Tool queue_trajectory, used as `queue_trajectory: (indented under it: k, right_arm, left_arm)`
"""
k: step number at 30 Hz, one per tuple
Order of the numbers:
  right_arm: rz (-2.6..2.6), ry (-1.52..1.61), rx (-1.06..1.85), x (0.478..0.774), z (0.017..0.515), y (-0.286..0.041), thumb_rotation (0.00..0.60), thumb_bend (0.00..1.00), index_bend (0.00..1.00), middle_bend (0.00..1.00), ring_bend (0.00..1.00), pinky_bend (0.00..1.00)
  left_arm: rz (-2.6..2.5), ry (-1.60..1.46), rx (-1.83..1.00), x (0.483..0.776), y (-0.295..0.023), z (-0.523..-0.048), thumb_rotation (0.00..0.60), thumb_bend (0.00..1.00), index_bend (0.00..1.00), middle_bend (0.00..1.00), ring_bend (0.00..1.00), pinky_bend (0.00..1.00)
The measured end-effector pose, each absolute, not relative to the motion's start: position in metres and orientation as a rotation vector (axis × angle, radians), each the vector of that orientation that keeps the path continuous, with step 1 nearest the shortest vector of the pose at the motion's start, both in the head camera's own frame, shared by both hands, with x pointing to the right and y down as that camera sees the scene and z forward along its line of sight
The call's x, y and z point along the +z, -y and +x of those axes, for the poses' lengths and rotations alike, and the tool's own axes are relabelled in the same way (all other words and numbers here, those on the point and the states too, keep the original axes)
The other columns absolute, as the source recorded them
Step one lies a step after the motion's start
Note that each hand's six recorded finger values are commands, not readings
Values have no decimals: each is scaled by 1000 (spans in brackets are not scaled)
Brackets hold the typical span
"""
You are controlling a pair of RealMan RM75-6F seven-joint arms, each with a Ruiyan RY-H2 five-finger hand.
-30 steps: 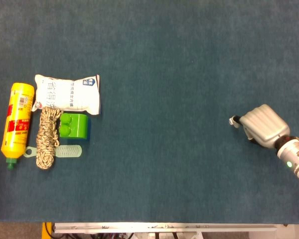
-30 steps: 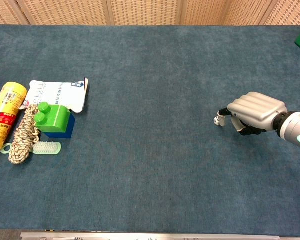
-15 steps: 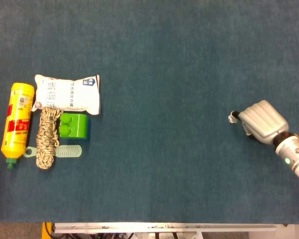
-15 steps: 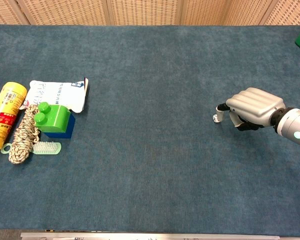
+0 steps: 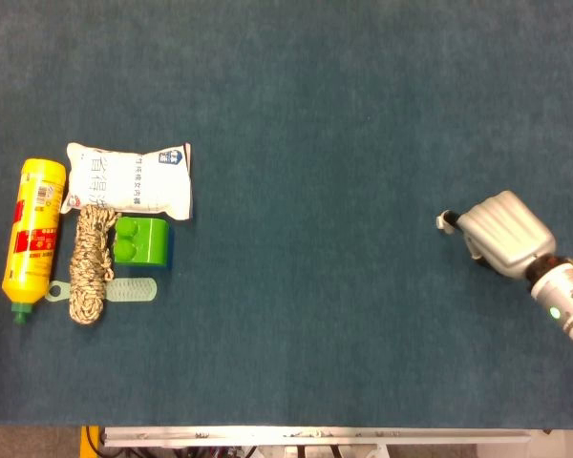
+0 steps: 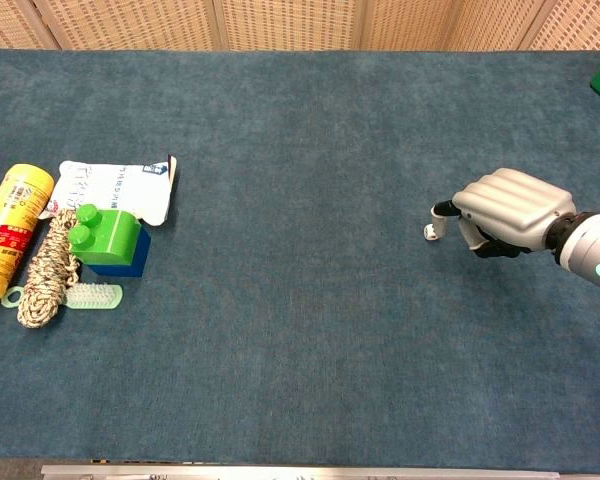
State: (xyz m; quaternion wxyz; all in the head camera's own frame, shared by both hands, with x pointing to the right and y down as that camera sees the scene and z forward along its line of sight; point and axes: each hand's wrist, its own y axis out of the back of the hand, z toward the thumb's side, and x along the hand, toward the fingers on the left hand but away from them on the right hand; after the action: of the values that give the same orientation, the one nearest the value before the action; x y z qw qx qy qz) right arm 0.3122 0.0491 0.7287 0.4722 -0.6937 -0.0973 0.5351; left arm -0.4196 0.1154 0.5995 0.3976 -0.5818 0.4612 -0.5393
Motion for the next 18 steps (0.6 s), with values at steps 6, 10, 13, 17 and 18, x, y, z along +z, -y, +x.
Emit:
queue_trajectory:
  k: [6, 10, 13, 17, 18]
  right_arm:
    - [-1616, 356, 1278, 709, 329, -45, 600, 1000, 272, 643, 802, 991]
    - [-1524, 475, 1246, 688, 351, -42, 600, 888, 133, 436, 577, 848]
    - [-1444, 523, 1260, 670, 378, -47, 600, 667, 25, 282, 409, 640]
    - [-1371, 601, 1264, 650, 401, -54, 600, 494, 22, 195, 290, 489]
    - [-1357, 626, 1261, 645, 405, -55, 600, 476, 22, 188, 272, 466]
  left_arm:
    - [-1459, -1158, -1379, 601, -115, -421, 600, 63, 342, 191, 118, 327]
    - [-1445, -1149, -1396, 604, -114, -422, 600, 63, 342, 191, 118, 327]
    - [-1432, -1138, -1413, 607, -113, -423, 600, 63, 342, 191, 118, 328]
    - [-1412, -1126, -1435, 612, -112, -423, 600, 63, 342, 191, 118, 329]
    - [-1409, -1124, -1439, 613, -112, -423, 600, 63, 342, 191, 118, 329]
